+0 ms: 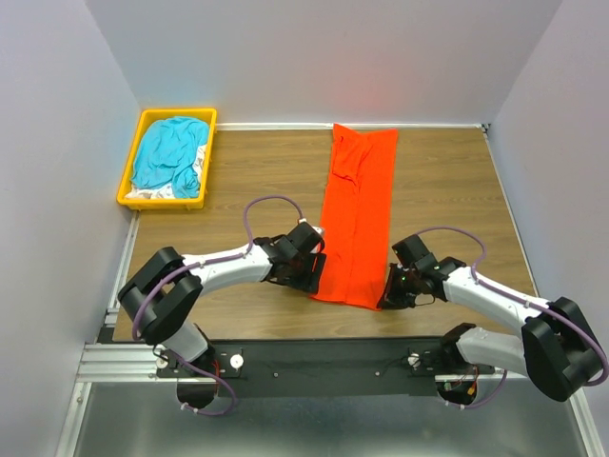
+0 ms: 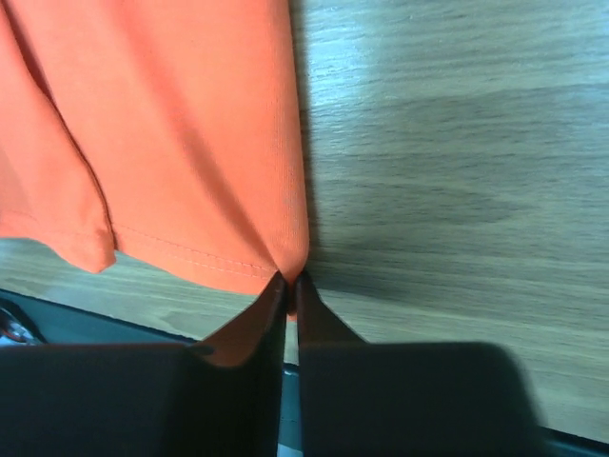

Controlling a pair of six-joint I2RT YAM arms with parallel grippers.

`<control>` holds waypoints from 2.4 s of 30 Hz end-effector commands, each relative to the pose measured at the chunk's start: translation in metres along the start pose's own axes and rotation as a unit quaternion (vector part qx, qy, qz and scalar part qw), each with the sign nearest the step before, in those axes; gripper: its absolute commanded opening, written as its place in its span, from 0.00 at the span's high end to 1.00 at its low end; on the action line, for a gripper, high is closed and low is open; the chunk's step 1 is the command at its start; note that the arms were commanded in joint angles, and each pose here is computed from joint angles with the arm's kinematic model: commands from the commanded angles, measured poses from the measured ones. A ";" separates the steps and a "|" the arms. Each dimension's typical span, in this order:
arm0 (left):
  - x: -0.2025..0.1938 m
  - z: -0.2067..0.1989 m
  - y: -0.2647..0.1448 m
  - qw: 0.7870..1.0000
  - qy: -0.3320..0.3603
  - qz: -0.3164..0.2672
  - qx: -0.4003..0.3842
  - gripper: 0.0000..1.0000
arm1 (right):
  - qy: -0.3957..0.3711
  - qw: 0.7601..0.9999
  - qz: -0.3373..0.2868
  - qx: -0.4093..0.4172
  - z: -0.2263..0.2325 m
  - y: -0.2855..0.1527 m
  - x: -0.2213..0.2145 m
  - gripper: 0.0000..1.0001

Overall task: Fold and stack the t-shirts
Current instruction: Fold the tshirt

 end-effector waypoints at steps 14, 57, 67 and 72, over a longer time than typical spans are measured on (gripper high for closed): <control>-0.002 -0.012 0.006 0.998 0.020 0.029 0.051 0.48 | -0.018 0.999 -0.009 -0.040 -0.011 0.001 -0.005 0.99; 0.028 -0.034 -0.010 0.998 0.027 -0.016 0.062 1.00 | -0.073 0.984 -0.134 -0.086 0.037 -0.039 0.042 0.99; 0.148 0.000 -0.012 0.991 0.018 -0.121 0.059 1.00 | -0.109 0.962 -0.206 -0.139 0.076 -0.047 0.147 0.99; 0.184 0.015 -0.006 0.986 0.004 -0.158 0.057 1.00 | -0.099 0.958 -0.225 -0.149 0.076 -0.043 0.195 0.99</control>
Point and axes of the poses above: each gripper's point midway between its finger pads, its own y axis out along the fingers, its own z axis along the line the jaws close on, x = y × z, the point moved 10 cm from there along -y, back along the fingers, and after that the axes turned 2 degrees about -y, right-handed, at the moved point
